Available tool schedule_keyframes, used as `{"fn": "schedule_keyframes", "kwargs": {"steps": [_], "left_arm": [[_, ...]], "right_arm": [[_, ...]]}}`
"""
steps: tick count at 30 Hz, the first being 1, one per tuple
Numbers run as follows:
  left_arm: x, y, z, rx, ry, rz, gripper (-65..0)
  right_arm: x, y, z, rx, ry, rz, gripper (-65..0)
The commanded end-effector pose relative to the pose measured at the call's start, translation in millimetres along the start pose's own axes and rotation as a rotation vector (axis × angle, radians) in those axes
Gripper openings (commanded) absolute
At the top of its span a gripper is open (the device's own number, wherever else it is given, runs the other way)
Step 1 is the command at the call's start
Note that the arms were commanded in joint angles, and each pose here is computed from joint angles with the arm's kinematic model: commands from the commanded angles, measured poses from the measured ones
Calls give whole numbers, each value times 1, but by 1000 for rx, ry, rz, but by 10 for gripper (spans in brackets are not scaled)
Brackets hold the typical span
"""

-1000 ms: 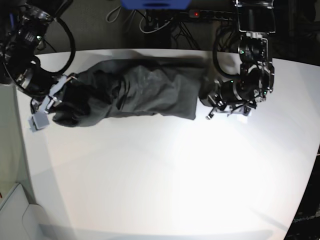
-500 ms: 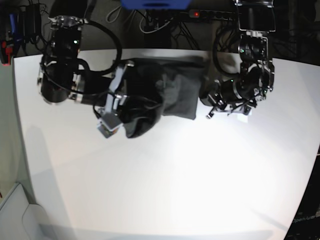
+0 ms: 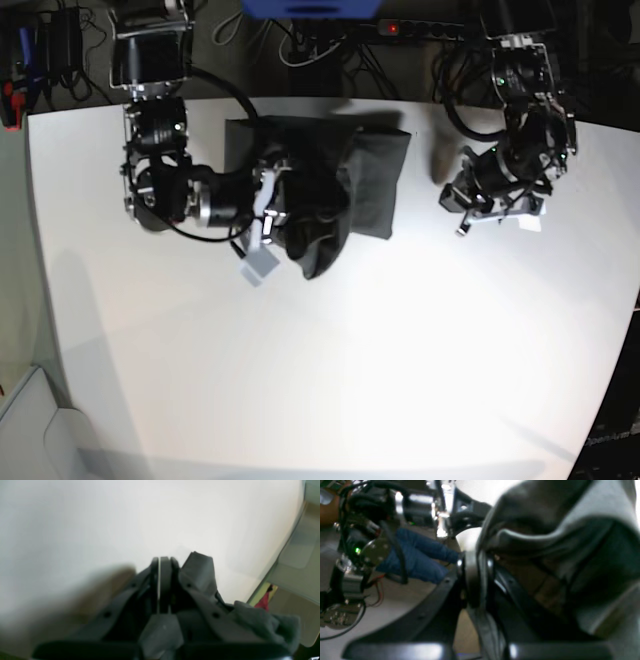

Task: Layout the t-shirt on the table in an organized manner, then fold the t-shirt properly
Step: 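Lift the other strip end with the right gripper and fold it onto the stack, then press and tuck the folded bundle edges with the right gripper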

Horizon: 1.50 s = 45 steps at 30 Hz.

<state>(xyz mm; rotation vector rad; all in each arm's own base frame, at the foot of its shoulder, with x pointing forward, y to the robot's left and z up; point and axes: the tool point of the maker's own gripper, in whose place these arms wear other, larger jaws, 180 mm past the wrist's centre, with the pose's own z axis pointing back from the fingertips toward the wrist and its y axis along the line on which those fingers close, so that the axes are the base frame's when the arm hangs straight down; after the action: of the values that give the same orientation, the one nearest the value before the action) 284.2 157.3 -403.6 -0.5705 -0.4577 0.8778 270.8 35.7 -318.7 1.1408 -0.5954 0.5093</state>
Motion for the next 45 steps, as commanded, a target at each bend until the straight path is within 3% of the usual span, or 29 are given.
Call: {"fn": "schedule_keyframes", "kwargs": {"steps": [1, 6, 8, 11, 16, 18, 26, 29, 32, 35, 41, 45], "left_arm": [[1, -10, 3, -29, 2, 7, -638], [-5, -3, 2, -16, 14, 9, -638], [-6, -3, 2, -16, 16, 6, -638], [-8, -3, 2, -17, 19, 4, -638], [-10, 2, 2, -8, 23, 7, -638], [-8, 3, 3, -6, 19, 7, -638], [-20, 27, 7, 43, 42, 17, -638], [-18, 38, 10, 68, 34, 10, -638], [-18, 42, 12, 79, 34, 5, -638], [-19, 48, 13, 92, 37, 3, -638], [-17, 45, 13, 86, 34, 1, -638], [-15, 40, 12, 76, 29, -1, -638]], "right_arm": [[21, 8, 1, 33, -68, 22, -650], [24, 10, -1, 42, -76, 21, -648], [24, 11, -3, 45, -77, 20, -609], [21, 10, -2, 43, -66, 18, -493], [9, 18, -8, 68, 10, 42, -221], [17, 28, -9, 77, 0, 90, -186], [44, 44, 27, -3, -11, 313, -298], [47, 23, 55, -94, -8, 318, -386], [42, -3, 91, -204, -20, 278, -523], [32, -19, 121, -288, -45, 231, -614], [4, -39, 134, -403, -20, 189, -625], [-9, -49, 118, -457, 52, 203, -626]]}}
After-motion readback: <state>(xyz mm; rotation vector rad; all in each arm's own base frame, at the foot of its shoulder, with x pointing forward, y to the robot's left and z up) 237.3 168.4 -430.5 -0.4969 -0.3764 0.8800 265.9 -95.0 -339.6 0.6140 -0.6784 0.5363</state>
